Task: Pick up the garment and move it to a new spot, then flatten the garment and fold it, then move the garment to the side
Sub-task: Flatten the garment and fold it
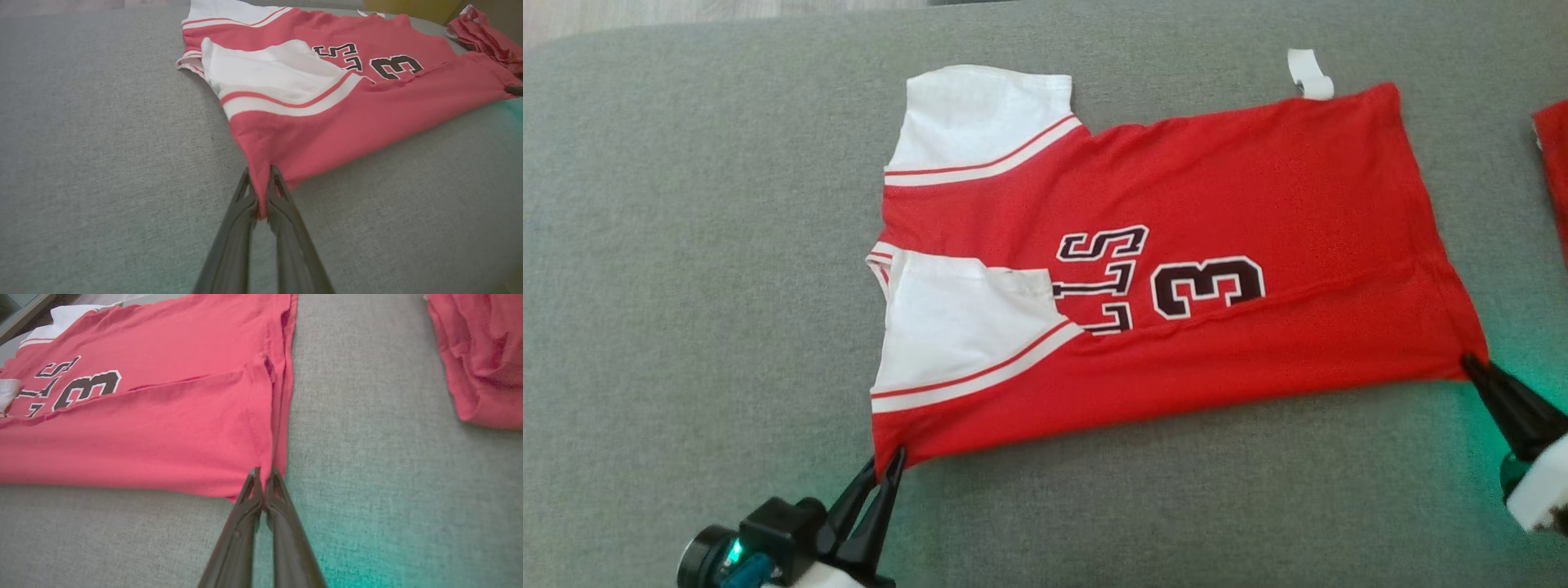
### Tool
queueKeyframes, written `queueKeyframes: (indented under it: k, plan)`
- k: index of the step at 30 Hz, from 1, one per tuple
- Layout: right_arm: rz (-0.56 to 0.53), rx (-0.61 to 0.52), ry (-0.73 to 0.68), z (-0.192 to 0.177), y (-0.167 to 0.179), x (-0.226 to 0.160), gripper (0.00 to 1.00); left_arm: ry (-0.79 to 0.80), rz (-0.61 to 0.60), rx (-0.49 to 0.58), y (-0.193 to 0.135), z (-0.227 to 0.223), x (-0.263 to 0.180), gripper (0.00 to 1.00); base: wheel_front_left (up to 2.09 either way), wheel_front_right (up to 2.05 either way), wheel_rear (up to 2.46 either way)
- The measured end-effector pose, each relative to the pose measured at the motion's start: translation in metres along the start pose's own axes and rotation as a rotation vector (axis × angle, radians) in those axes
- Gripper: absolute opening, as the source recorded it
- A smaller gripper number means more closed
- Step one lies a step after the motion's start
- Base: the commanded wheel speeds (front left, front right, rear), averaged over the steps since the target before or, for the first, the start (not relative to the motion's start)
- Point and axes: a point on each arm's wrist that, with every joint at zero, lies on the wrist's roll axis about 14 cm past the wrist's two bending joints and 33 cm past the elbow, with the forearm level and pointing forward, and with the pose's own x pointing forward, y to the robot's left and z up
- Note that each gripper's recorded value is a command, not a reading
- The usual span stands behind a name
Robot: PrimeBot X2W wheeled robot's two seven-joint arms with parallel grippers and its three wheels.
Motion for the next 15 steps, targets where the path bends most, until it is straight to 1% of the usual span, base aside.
queueKeyframes:
  k: [6,12,13,14,15]
  plan:
    - [0.007,0.025,0.019,-0.015,0.005,-0.011,0.0,0.008,0.008,0.02,0.005,-0.001,-0.005,0.0,0.0,0.0,0.0]
    - [-0.005,0.034,0.043,-0.025,0.0,-0.023,0.0,0.054,-0.023,0.009,-0.001,-0.008,-0.006,0.0,0.0,0.0,0.0]
    - [-0.005,0.034,0.043,-0.025,0.0,-0.023,0.29,0.054,-0.023,0.009,-0.001,-0.008,-0.006,0.0,0.0,0.0,0.0]
    - [-0.005,0.034,0.043,-0.026,0.0,-0.023,0.96,0.059,-0.024,0.009,-0.001,-0.009,-0.006,0.24,0.0,0.0,0.0]
    - [-0.006,0.032,0.041,-0.025,-0.001,-0.023,1.0,0.061,-0.024,0.008,-0.001,-0.009,-0.006,0.91,0.0,0.0,0.0]
